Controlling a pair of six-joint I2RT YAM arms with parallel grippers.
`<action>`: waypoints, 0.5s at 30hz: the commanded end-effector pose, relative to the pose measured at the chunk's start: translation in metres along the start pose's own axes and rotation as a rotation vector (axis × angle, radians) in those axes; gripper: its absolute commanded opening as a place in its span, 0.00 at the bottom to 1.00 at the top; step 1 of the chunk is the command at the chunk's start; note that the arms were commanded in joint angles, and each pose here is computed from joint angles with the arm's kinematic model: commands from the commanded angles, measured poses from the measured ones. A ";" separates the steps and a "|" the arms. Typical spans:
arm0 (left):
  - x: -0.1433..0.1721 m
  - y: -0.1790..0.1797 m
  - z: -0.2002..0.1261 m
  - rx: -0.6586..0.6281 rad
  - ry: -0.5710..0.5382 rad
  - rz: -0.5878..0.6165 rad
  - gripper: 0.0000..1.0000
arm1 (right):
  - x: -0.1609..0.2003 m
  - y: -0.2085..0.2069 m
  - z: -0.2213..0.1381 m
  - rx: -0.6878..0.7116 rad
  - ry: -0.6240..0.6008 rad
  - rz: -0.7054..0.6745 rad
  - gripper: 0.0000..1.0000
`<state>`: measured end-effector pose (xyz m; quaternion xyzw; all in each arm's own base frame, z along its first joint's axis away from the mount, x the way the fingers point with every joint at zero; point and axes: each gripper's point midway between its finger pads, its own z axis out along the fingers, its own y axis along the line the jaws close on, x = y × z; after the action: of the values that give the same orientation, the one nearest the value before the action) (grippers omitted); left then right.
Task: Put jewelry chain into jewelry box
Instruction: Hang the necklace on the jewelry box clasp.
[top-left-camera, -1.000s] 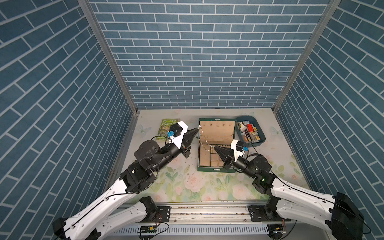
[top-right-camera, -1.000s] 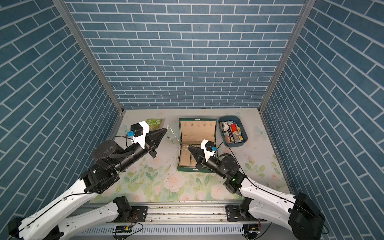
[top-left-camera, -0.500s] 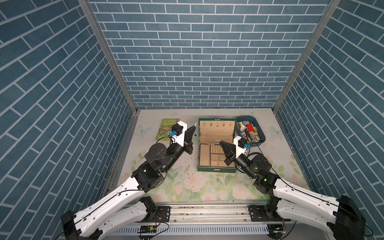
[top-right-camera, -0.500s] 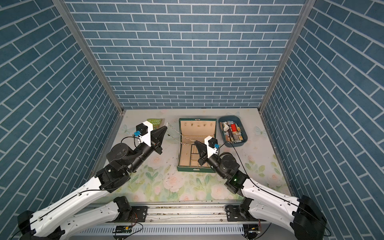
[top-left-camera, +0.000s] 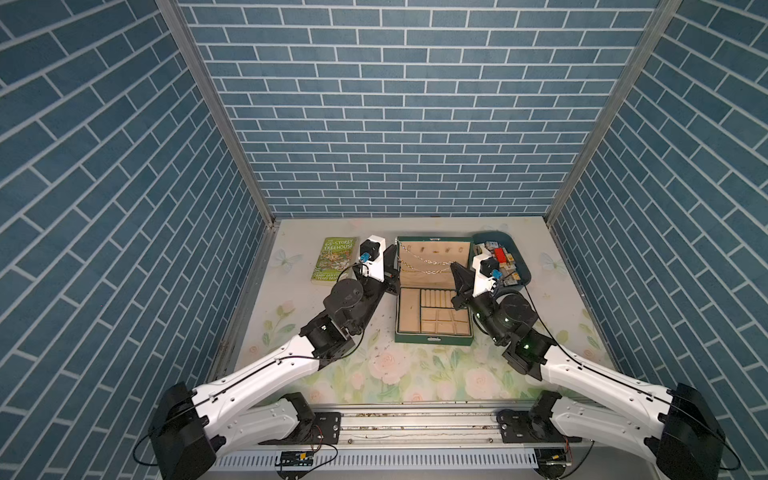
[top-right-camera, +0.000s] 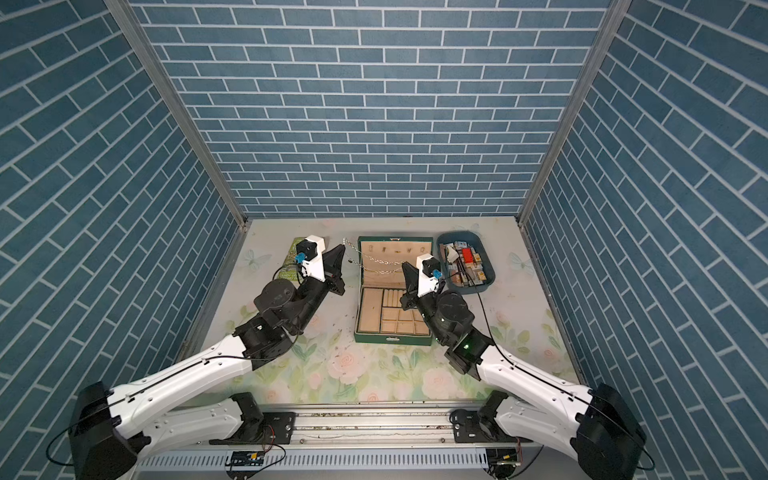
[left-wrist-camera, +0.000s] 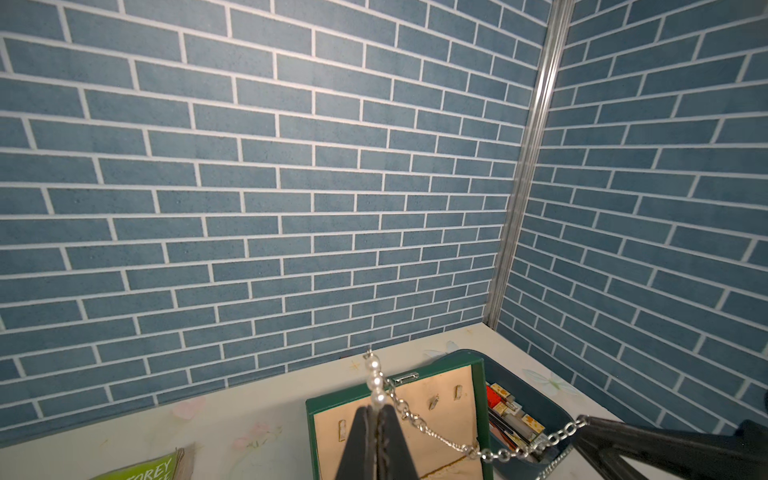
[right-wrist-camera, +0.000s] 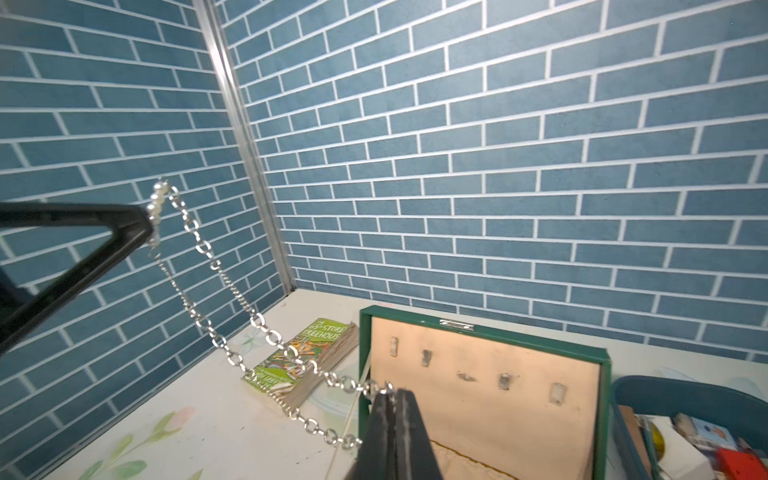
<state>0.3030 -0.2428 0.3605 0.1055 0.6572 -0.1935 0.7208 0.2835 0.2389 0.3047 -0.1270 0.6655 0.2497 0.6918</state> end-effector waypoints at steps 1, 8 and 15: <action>-0.006 0.009 0.007 -0.074 -0.059 -0.039 0.00 | -0.011 -0.019 0.008 0.066 -0.024 0.062 0.00; 0.017 0.010 0.029 -0.101 -0.060 -0.050 0.00 | -0.003 -0.037 0.023 0.117 -0.014 0.062 0.00; 0.046 0.008 0.054 -0.109 -0.082 -0.070 0.00 | 0.012 -0.048 0.041 0.141 -0.007 0.018 0.00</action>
<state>0.3531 -0.2661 0.3089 0.0617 0.6677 -0.1699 0.7221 0.3359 0.2204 0.2679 -0.0806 0.7049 0.2029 0.6749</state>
